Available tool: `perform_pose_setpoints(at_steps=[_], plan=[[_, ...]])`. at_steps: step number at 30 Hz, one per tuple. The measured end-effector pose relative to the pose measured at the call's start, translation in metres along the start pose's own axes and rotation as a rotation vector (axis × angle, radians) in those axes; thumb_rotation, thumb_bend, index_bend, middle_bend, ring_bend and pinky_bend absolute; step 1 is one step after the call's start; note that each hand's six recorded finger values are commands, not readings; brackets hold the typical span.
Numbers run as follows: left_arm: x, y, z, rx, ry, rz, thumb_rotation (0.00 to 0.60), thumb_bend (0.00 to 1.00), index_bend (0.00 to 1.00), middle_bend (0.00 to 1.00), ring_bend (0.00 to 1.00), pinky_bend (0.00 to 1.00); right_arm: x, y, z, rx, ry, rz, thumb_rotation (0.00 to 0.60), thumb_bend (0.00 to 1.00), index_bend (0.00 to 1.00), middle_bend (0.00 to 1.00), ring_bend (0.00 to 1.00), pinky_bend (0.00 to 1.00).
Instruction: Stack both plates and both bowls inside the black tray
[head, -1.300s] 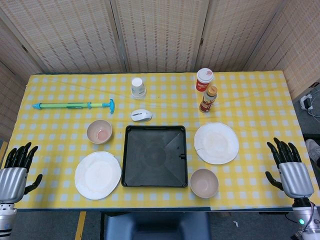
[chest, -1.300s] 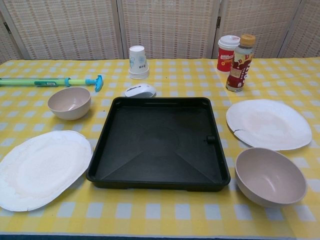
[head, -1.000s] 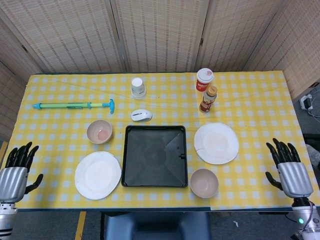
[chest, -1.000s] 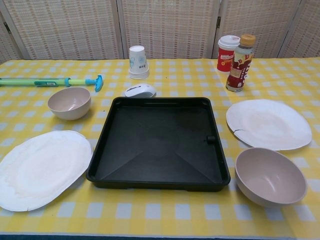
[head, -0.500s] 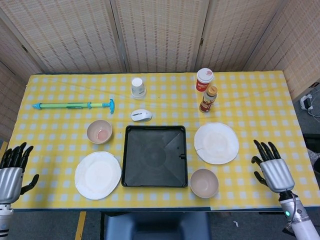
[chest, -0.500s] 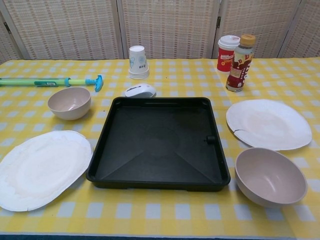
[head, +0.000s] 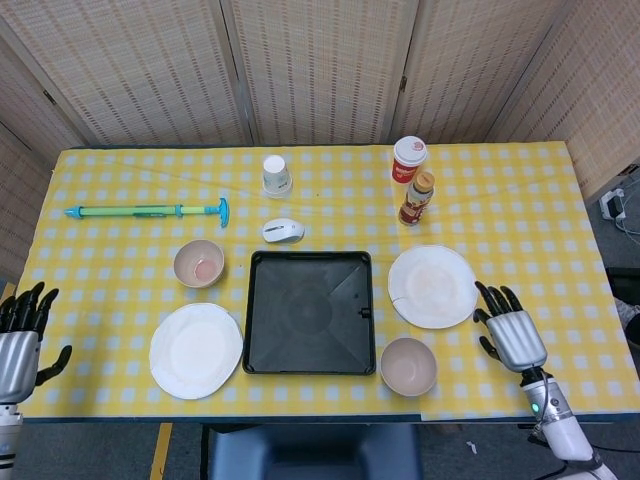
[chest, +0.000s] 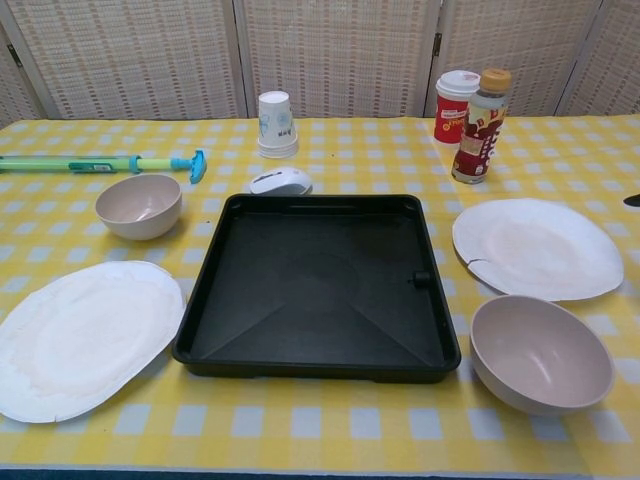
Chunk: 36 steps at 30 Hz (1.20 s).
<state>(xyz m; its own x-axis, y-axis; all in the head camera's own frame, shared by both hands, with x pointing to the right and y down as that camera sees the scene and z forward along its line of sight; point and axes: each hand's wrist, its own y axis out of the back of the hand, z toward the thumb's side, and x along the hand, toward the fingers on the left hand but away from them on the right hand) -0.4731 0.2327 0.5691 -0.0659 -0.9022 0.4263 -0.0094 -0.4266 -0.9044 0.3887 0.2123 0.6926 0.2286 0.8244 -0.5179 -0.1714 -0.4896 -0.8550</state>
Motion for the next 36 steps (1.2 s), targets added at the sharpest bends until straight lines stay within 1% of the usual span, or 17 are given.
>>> perform_pose_setpoints(at_steps=[2,4,13,23,31,34,36], plan=[[0.000,-0.003,0.001,-0.005,-0.009,-0.023,0.600,0.36,0.01,0.00,0.00,0.00,-0.004,-0.004,-0.001,0.008,-0.006,0.000,0.600,0.34,0.47,0.11,0.15,0.21],[0.001,-0.006,0.002,-0.005,-0.016,-0.040,0.600,0.36,0.01,0.00,0.00,0.00,-0.009,-0.008,0.000,0.012,-0.006,0.005,0.600,0.34,0.47,0.11,0.16,0.22],[0.003,-0.006,0.002,-0.008,-0.013,-0.047,0.600,0.36,0.02,0.00,0.00,0.00,-0.026,-0.022,0.013,-0.008,0.019,0.015,0.600,0.34,0.49,0.12,0.16,0.22],[0.002,-0.003,0.001,-0.012,-0.017,-0.033,0.600,0.36,0.01,0.00,0.00,0.00,-0.040,-0.027,0.019,-0.020,0.036,0.005,0.600,0.34,0.53,0.14,0.19,0.22],[0.001,-0.002,0.002,0.003,-0.013,-0.014,0.600,0.36,0.00,0.00,0.00,0.00,-0.052,-0.029,0.027,-0.023,0.053,-0.001,0.600,0.34,0.57,0.16,0.20,0.23],[0.001,-0.001,0.002,0.008,-0.014,-0.006,0.600,0.36,0.00,0.00,0.00,0.00,-0.057,-0.029,0.029,-0.025,0.059,-0.003,0.600,0.38,0.59,0.17,0.20,0.24],[0.001,-0.001,0.003,0.007,-0.017,-0.004,0.600,0.36,0.00,0.00,0.00,0.00,-0.060,-0.029,0.030,-0.024,0.063,-0.008,0.600,0.44,0.62,0.18,0.21,0.25]])
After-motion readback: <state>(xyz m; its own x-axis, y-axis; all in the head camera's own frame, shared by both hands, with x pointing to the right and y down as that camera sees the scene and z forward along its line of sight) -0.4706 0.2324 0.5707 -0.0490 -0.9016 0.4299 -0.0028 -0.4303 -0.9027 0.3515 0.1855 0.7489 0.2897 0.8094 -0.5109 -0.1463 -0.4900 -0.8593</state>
